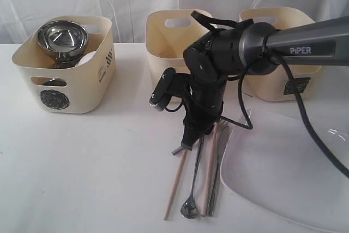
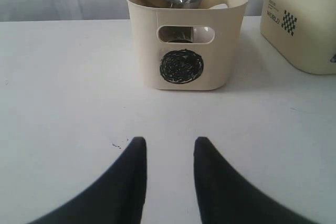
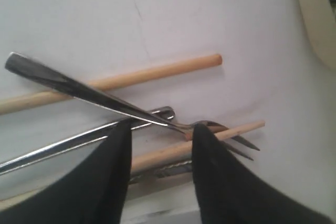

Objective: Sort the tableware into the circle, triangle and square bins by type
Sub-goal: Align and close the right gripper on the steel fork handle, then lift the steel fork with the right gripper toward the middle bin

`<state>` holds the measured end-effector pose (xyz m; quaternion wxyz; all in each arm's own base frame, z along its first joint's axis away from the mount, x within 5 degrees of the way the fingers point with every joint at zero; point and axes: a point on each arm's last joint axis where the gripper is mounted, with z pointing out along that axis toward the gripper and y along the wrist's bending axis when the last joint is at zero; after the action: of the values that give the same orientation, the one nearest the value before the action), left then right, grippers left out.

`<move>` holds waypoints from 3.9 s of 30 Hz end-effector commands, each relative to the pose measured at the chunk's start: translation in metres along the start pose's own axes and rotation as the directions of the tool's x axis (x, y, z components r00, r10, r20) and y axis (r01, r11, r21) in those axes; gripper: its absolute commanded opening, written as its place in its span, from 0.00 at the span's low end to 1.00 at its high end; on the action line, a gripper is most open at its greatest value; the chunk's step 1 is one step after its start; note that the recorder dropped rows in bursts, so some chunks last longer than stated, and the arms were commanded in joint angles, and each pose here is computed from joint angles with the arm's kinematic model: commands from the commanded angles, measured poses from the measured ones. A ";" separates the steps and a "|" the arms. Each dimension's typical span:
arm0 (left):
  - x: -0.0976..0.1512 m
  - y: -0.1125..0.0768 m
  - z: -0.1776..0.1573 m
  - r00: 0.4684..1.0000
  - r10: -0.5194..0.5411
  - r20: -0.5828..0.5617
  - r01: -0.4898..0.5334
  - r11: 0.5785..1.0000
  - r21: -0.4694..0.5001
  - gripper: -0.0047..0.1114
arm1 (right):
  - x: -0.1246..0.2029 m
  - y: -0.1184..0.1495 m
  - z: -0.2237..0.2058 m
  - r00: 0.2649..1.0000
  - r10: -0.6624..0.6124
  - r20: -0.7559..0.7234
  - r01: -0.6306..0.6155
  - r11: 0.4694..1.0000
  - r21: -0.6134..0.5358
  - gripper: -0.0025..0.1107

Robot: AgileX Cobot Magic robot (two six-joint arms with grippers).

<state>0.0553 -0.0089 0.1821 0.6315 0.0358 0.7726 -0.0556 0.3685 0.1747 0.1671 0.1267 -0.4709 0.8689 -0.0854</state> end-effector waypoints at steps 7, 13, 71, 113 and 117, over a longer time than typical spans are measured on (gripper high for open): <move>0.002 0.000 0.000 1.000 -0.002 -0.003 0.002 1.000 0.004 0.35 | -0.006 -0.009 -0.011 0.994 -0.092 0.065 0.101 0.983 -0.155 0.34; 0.002 0.000 0.000 1.000 -0.002 -0.003 0.002 1.000 0.004 0.35 | -0.002 -0.012 0.002 0.981 -0.194 0.025 0.195 0.961 -0.194 0.34; 0.002 0.000 0.000 1.000 -0.003 -0.003 0.003 1.000 0.004 0.35 | -0.011 -0.007 0.032 0.974 -0.217 0.068 0.227 0.945 -0.236 0.08; 0.002 0.000 0.000 1.000 -0.001 -0.003 0.001 1.000 0.003 0.35 | -0.069 -0.040 -0.074 0.821 0.219 0.527 -0.115 0.968 -0.222 0.02; 0.002 0.000 0.000 1.000 -0.001 -0.003 0.001 1.000 0.003 0.35 | -0.069 -0.049 -0.099 0.774 0.195 0.603 -0.135 0.980 -0.144 0.02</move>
<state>0.0553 -0.0089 0.1821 0.6315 0.0358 0.7726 -0.0556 0.4127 0.2136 0.2663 0.3489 -0.4109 0.8313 0.1358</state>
